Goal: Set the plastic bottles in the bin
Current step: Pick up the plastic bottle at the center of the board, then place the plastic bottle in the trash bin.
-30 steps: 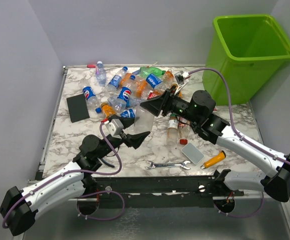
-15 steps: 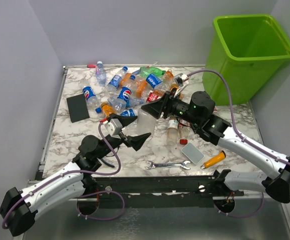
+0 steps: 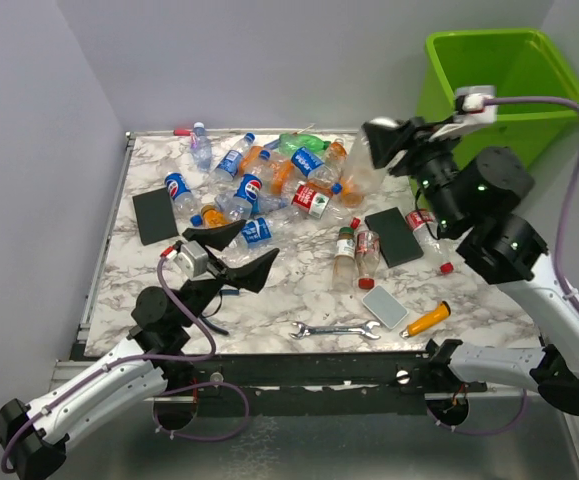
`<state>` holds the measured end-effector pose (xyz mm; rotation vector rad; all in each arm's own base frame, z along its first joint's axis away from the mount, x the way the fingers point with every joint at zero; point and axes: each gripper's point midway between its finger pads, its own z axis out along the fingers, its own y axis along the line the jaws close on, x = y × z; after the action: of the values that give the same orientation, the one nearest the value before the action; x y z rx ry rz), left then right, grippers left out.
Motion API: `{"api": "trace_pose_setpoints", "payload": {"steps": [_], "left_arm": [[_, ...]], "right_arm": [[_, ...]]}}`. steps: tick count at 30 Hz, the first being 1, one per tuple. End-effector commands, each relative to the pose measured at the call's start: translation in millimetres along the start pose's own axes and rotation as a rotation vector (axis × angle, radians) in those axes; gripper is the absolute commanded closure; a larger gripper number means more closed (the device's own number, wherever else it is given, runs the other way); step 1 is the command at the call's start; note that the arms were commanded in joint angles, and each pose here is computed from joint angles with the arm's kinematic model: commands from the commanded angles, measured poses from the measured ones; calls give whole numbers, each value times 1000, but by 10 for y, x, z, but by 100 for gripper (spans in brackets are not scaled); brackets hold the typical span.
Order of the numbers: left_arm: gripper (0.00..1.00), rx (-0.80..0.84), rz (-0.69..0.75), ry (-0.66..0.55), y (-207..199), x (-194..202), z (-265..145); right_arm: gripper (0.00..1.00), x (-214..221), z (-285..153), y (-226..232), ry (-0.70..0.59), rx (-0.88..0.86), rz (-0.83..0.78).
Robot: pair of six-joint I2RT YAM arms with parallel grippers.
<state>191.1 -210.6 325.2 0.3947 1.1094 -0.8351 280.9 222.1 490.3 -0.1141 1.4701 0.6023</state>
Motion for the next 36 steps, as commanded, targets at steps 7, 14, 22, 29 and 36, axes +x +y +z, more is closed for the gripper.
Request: {"api": "trace_pose_setpoints", "payload": {"steps": [7,14,22,29,36], "left_arm": [[1,-427,25,-5,734,-25,-191],[1,-499,27,-24,839,-129,-287],[1,-497,-5,-27,822,-149,-303],[1,-503,-5,66,813,-50,-217],[1,-514,4,121,825,29,-168]], "right_arm": [[100,-1625,-246,-1598,-420,850,-318],[100,-1867,-17,-2434,-665,1000,-212],[100,-1514,390,-3313,-596,1095,-109],[100,-961,537,-3682,-459,1148,-90],[41,-963,681,-3694,-405,1060,-65]]}}
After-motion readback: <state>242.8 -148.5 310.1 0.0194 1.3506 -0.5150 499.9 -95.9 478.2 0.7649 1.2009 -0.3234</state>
